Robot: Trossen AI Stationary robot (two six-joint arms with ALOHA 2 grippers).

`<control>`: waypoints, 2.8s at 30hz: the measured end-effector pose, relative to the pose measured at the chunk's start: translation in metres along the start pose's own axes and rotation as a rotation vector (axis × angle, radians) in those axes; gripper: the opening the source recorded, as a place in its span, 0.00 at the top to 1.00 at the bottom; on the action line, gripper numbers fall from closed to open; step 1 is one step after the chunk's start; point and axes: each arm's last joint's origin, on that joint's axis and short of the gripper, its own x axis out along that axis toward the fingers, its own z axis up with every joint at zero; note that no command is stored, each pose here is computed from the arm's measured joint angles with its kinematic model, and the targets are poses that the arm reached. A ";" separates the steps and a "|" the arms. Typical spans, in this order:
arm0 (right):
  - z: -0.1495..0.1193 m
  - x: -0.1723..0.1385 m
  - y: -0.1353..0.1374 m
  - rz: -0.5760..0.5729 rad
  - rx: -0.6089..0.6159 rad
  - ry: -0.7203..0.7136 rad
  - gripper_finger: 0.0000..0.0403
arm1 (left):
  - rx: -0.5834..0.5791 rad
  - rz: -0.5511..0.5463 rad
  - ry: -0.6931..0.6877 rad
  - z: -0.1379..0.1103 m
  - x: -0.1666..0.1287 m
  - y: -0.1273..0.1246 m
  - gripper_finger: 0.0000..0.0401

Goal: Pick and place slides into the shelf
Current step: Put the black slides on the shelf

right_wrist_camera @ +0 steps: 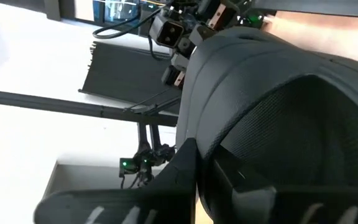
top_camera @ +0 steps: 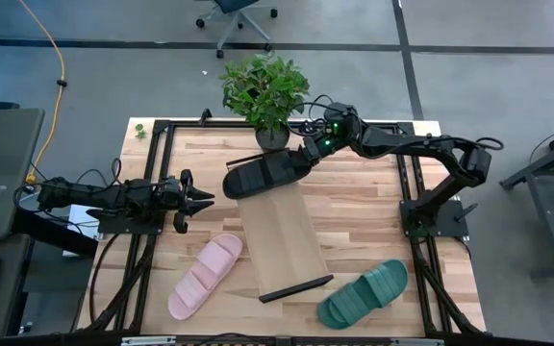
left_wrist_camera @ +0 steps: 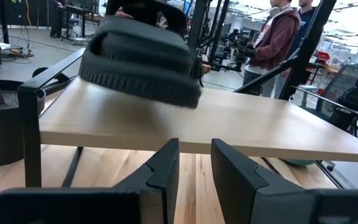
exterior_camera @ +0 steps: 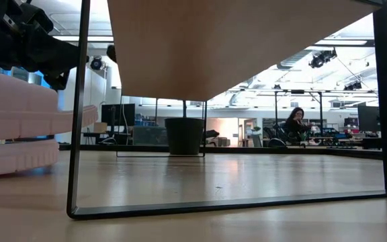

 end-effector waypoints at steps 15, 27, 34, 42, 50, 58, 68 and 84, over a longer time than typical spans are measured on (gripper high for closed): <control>-0.001 0.000 -0.004 -0.048 0.043 -0.027 1.00 | 0.003 0.003 0.014 -0.001 0.000 0.000 0.79; -0.002 0.000 -0.007 -0.075 0.047 -0.030 1.00 | 0.003 0.003 0.013 -0.001 0.000 0.000 0.79; -0.002 0.000 -0.007 -0.077 0.043 -0.033 1.00 | 0.003 0.003 0.012 -0.001 0.000 0.000 0.79; -0.002 0.000 -0.007 -0.069 0.034 -0.031 0.94 | 0.002 0.003 0.012 -0.001 0.000 0.000 0.79; -0.002 -0.001 -0.007 -0.068 0.035 -0.033 0.84 | 0.002 0.003 0.012 -0.001 0.000 0.000 0.79; -0.001 0.000 -0.006 -0.065 0.032 -0.043 0.81 | 0.003 0.003 0.013 -0.001 0.000 0.000 0.79; -0.001 -0.001 -0.005 -0.061 0.039 -0.044 0.81 | 0.002 0.003 0.012 -0.001 0.000 0.000 0.79; 0.004 -0.007 -0.005 -0.040 0.072 -0.052 0.72 | 0.002 0.003 0.012 -0.001 0.000 0.000 0.79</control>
